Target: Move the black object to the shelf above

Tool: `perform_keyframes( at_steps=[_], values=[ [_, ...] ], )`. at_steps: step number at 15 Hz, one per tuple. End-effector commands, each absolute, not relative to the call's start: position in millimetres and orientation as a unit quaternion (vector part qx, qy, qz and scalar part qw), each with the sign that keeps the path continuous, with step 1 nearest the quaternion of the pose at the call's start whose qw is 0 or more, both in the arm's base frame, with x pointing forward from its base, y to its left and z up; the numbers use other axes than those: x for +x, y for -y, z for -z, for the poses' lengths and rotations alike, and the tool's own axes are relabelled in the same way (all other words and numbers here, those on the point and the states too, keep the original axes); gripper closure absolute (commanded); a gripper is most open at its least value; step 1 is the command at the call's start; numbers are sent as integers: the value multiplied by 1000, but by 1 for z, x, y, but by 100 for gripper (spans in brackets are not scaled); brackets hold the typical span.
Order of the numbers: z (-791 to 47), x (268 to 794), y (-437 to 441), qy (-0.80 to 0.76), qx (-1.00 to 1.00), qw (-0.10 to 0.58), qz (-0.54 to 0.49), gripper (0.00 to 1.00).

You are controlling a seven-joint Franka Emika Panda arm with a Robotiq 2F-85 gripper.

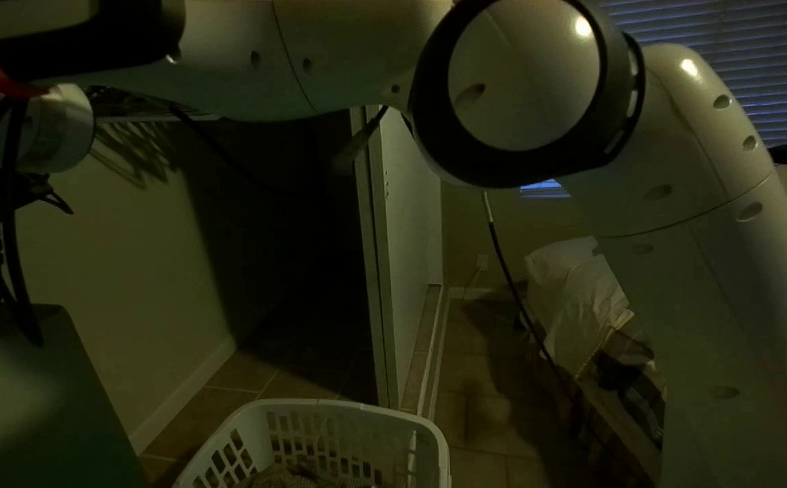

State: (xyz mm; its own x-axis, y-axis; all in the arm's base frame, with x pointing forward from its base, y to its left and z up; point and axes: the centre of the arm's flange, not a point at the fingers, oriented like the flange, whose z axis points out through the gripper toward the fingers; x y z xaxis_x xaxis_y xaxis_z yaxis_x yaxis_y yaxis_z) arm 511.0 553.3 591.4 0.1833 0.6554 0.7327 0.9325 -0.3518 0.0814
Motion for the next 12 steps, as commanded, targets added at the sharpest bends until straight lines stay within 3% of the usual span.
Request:
perform_keyframes(
  at_steps=[1, 6, 7, 9, 12],
  values=[
    [-594, 531, -582, 529, -746, 202, 351, 0],
    [-585, 540, -593, 528, -746, 210, 347, 1],
    [-583, 541, -595, 529, -746, 211, 346, 21],
    [-582, 543, -597, 529, -747, 209, 344, 27],
    [-582, 545, -598, 529, -748, 208, 343, 49]
  ],
)
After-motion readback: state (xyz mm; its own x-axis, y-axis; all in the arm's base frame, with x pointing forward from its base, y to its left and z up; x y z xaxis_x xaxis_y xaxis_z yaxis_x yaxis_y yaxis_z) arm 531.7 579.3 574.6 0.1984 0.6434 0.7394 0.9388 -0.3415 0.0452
